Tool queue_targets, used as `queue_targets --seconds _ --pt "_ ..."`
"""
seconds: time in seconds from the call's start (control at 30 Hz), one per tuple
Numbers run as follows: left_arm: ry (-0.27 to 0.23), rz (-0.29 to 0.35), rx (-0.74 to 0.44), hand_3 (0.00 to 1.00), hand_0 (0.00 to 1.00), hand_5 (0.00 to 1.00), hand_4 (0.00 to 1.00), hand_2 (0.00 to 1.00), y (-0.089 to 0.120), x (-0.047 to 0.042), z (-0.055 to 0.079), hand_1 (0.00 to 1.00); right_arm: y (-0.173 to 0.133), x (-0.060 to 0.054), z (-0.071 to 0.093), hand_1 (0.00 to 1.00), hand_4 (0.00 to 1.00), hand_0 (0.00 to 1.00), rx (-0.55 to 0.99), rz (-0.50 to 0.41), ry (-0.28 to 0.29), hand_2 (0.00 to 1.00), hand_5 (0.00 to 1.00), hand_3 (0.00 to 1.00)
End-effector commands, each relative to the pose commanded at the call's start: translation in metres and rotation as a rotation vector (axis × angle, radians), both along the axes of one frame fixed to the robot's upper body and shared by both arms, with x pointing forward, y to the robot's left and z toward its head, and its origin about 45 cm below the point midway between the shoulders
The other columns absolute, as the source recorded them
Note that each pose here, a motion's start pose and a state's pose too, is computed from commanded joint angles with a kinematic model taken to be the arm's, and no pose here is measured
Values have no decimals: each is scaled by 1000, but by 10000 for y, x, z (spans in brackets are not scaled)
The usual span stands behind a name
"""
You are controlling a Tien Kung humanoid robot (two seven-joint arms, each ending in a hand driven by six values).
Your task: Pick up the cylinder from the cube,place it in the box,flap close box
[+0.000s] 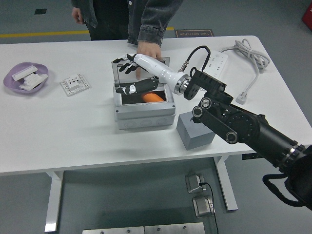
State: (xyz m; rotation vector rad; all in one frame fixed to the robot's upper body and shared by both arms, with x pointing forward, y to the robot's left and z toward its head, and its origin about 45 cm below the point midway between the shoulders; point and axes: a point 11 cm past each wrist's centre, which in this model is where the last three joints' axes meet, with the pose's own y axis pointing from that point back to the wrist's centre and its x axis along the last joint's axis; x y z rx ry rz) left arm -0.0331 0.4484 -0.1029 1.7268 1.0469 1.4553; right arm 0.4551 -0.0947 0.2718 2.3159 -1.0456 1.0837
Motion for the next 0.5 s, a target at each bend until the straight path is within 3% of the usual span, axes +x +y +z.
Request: queue_targets --seconds 0.17,0.27,0.37,0.5 --pt "-4 -6 9 623 630 253 663 607 54 42 21 639 -155 235 209 628 914 736 -4 -57 -37 672 378 783" --pt "-11 -11 12 623 630 253 663 607 73 82 28 639 -222 335 237 628 914 736 -17 -83 -40 672 378 783" --pt "-19 -16 13 623 630 252 661 607 88 126 33 639 -303 416 187 630 913 733 -31 -112 -23 671 384 784" --pt "-29 -20 14 623 630 252 661 607 104 179 40 639 -468 486 -1 630 913 733 -55 -164 24 671 384 784"
